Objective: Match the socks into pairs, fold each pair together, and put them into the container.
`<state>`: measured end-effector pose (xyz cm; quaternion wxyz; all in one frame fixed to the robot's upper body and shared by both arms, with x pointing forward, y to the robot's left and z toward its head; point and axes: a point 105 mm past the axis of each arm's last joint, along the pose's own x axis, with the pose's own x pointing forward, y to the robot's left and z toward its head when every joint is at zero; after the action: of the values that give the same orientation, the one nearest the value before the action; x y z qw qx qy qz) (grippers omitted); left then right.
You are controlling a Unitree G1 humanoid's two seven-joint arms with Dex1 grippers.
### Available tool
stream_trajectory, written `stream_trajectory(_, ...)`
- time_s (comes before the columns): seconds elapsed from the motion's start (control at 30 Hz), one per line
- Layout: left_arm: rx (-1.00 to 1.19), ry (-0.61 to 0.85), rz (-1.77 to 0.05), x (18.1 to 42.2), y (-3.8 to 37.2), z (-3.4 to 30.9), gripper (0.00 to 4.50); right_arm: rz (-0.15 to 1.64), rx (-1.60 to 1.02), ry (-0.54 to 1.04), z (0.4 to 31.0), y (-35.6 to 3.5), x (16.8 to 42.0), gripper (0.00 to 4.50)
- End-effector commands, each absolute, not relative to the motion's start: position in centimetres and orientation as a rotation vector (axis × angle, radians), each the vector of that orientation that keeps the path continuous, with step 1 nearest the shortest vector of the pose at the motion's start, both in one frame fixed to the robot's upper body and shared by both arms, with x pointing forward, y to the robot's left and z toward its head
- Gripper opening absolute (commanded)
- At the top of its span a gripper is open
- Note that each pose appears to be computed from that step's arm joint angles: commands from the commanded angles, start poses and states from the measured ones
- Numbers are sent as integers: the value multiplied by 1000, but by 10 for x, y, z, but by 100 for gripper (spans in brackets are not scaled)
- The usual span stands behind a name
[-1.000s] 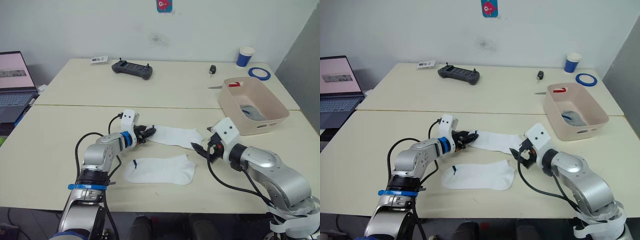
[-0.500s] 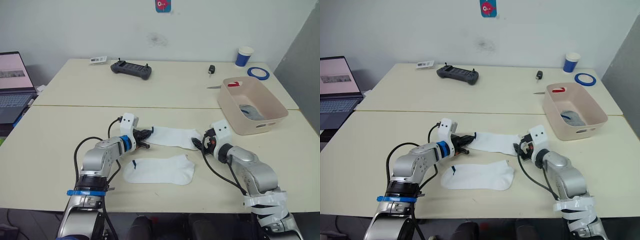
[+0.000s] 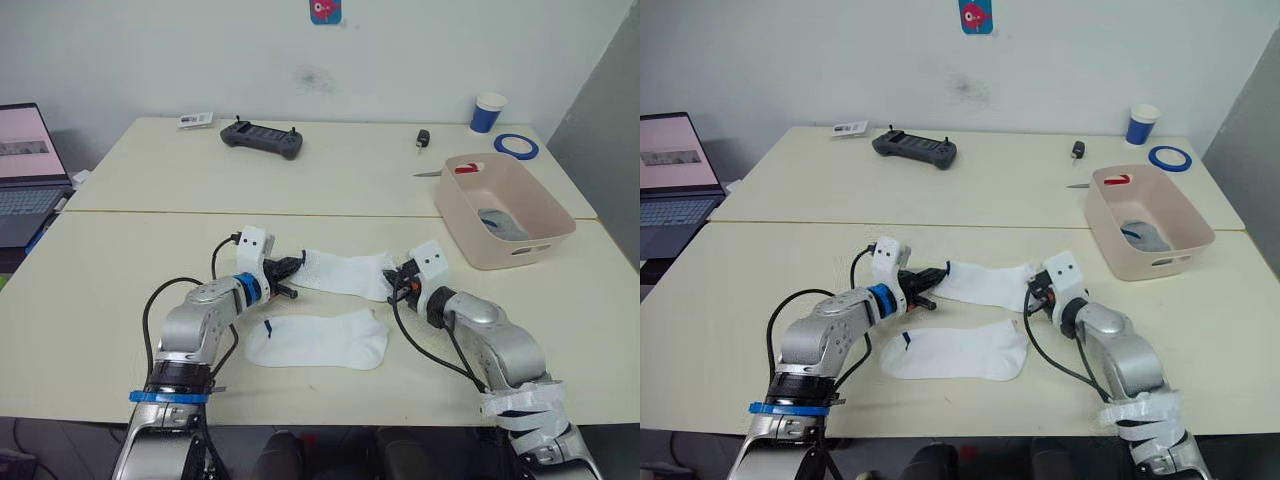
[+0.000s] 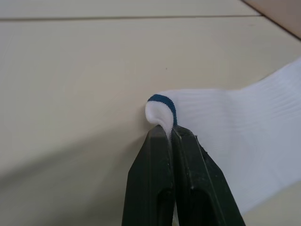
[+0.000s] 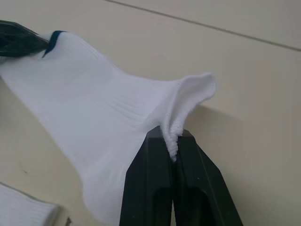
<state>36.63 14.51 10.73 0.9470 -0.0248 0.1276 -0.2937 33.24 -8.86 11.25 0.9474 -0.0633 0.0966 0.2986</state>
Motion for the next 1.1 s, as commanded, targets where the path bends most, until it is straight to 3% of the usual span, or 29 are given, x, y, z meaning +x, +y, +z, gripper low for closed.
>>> stream_trajectory(0.03, -24, 104, -620, 351, 159, 156, 0, 706, -115, 35, 153, -75, 306, 2)
stream_trajectory(0.2, -92, 141, -685, 306, 179, 167, 0, 852, -36, 6, 175, -63, 264, 2)
stream_trajectory(0.3, -144, 200, -715, 279, 186, 162, 0, 925, -13, 76, 169, -60, 243, 2)
stream_trajectory(0.4, -197, 297, -690, 251, 186, 135, 0, 958, -44, 196, 143, -62, 228, 2)
stream_trajectory(0.57, -218, 344, -581, 239, 182, 102, 0, 898, -103, 266, 116, -68, 232, 2)
stream_trajectory(0.83, -186, 331, -485, 240, 177, 85, 0, 814, -174, 279, 100, -75, 244, 2)
stream_trajectory(1.1, -153, 409, -535, 230, 168, 68, 0, 795, -190, 338, 89, -78, 244, 2)
